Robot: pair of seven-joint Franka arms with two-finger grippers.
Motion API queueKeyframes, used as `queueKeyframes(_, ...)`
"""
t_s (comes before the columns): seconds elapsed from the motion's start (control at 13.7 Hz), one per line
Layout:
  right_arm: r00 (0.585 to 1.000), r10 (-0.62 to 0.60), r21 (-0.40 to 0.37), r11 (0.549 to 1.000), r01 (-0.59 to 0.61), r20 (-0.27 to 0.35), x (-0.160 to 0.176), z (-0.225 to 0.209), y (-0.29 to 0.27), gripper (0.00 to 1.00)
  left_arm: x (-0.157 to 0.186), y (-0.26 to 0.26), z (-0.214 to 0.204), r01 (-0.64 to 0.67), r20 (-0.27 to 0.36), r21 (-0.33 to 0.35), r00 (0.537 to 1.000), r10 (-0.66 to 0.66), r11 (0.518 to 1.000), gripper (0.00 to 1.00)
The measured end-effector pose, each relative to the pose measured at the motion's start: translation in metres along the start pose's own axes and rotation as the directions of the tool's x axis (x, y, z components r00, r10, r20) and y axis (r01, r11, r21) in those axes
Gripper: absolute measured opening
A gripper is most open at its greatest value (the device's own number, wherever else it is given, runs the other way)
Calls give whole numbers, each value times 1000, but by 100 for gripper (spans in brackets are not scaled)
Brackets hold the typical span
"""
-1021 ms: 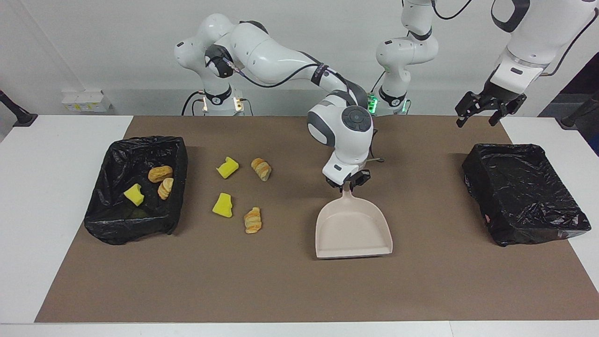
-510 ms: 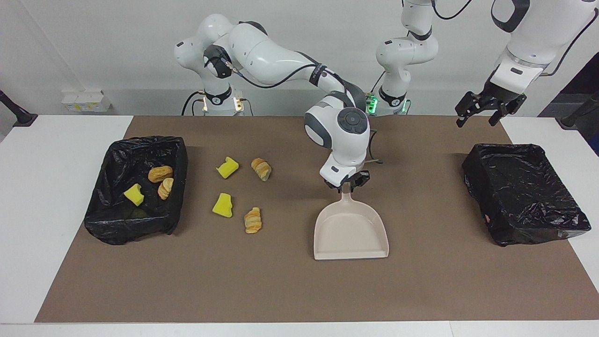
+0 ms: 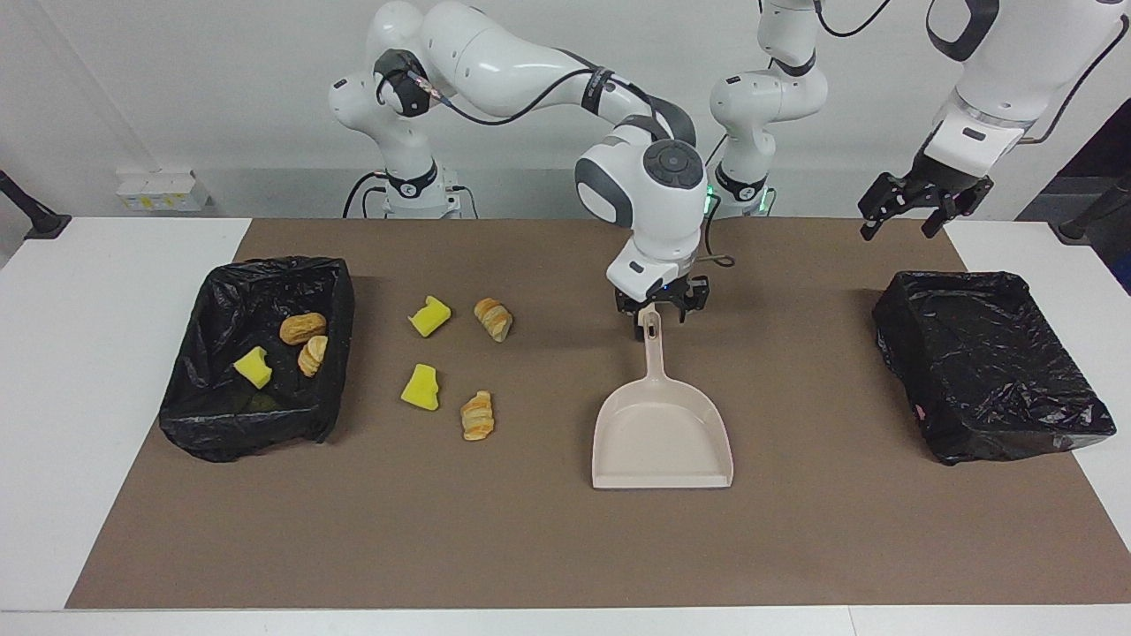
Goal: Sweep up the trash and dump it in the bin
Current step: 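Open the right gripper and withdraw it from the dustpan handle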
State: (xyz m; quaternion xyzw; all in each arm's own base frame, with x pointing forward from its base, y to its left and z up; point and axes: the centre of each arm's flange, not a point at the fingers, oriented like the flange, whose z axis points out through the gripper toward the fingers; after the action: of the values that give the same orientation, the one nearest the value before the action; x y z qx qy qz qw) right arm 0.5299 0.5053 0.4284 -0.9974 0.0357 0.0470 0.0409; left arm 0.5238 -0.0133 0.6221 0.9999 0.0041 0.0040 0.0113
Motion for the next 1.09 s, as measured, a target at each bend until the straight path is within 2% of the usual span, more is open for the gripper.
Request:
queueKeyframes(0.22, 998, -24, -38, 999, 26, 59, -72, 20, -14, 78, 0, 0, 0, 0, 0, 0, 1000, 0, 1000, 100)
queueKeyframes(0.51, 996, -64, -39, 997, 67, 61, -155, 69, -1, 77, 0, 0, 0, 0, 0, 0, 1000, 0, 1000, 100)
queueKeyframes(0.66, 994, -73, -51, 996, 78, 87, -186, 95, 10, 75, 0, 0, 0, 0, 0, 0, 1000, 0, 1000, 100)
queueKeyframes(0.88, 991, -73, -91, 992, 83, 110, -208, 115, 21, 73, 0, 0, 1, 0, 1, 0, 1000, 0, 1000, 100)
queueKeyframes(0.95, 991, -71, -93, 992, 81, 110, -208, 115, 22, 67, 1, 0, 1, -1, 2, 0, 1000, 1, 1000, 100)
queueKeyframes(1.02, 992, -69, -91, 993, 79, 108, -207, 113, 22, 67, 1, 0, 1, -1, 2, 0, 1000, 1, 1000, 100)
queueKeyframes(1.09, 992, -66, -86, 993, 76, 107, -207, 112, 22, 60, 1, 0, 1, -1, 2, 0, 1000, 1, 1000, 100)
